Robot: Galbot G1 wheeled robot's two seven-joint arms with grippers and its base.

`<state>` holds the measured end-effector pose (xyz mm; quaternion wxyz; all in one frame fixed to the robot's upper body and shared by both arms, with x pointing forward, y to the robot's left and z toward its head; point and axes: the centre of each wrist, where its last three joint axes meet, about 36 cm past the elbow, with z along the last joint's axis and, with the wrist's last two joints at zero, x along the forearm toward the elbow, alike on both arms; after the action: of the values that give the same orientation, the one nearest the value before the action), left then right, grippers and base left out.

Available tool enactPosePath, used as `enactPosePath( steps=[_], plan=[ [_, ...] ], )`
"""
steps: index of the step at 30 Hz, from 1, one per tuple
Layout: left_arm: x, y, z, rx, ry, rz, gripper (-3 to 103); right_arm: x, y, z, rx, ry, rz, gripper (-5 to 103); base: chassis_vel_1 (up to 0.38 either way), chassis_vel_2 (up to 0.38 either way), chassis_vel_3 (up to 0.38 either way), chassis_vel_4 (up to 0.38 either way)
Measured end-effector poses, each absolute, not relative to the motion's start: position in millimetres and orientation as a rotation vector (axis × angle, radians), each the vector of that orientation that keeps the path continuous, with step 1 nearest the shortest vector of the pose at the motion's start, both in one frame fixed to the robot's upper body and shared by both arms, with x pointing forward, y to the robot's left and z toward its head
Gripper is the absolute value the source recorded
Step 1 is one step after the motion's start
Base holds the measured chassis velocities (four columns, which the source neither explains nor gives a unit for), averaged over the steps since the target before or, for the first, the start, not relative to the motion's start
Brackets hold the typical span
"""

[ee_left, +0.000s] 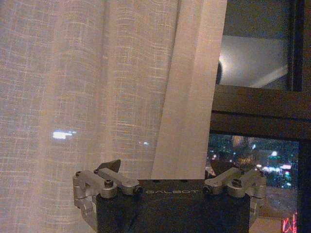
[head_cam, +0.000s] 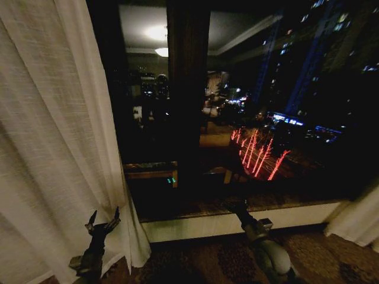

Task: Open the curtains by pulling them apart, changing their state from closed to fully open.

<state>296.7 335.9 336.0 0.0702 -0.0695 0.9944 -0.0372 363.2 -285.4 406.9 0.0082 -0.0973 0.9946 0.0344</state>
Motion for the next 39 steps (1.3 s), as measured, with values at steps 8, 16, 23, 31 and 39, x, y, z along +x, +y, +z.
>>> enactPosePath(
  steps=[8,16,23,31,39],
  plan=[
    [297,336,336,-0.209,2.992,-0.112,100,363,-285,407,-0.304,3.109,0.108,100,0.0,0.0,0.0,0.0],
    [297,336,336,-0.209,2.992,-0.112,100,363,-285,407,-0.304,3.108,0.107,100,0.0,0.0,0.0,0.0],
    [297,336,336,-0.209,2.992,-0.112,100,363,-285,407,-0.304,3.108,0.108,100,0.0,0.0,0.0,0.0],
    [320,301,357,-0.116,3.076,-0.134,100,363,-285,407,-0.304,3.109,0.108,100,0.0,0.0,0.0,0.0],
    [339,254,389,0.006,3.185,-0.098,100,363,-285,407,-0.304,3.108,0.108,100,0.0,0.0,0.0,0.0]
  ],
)
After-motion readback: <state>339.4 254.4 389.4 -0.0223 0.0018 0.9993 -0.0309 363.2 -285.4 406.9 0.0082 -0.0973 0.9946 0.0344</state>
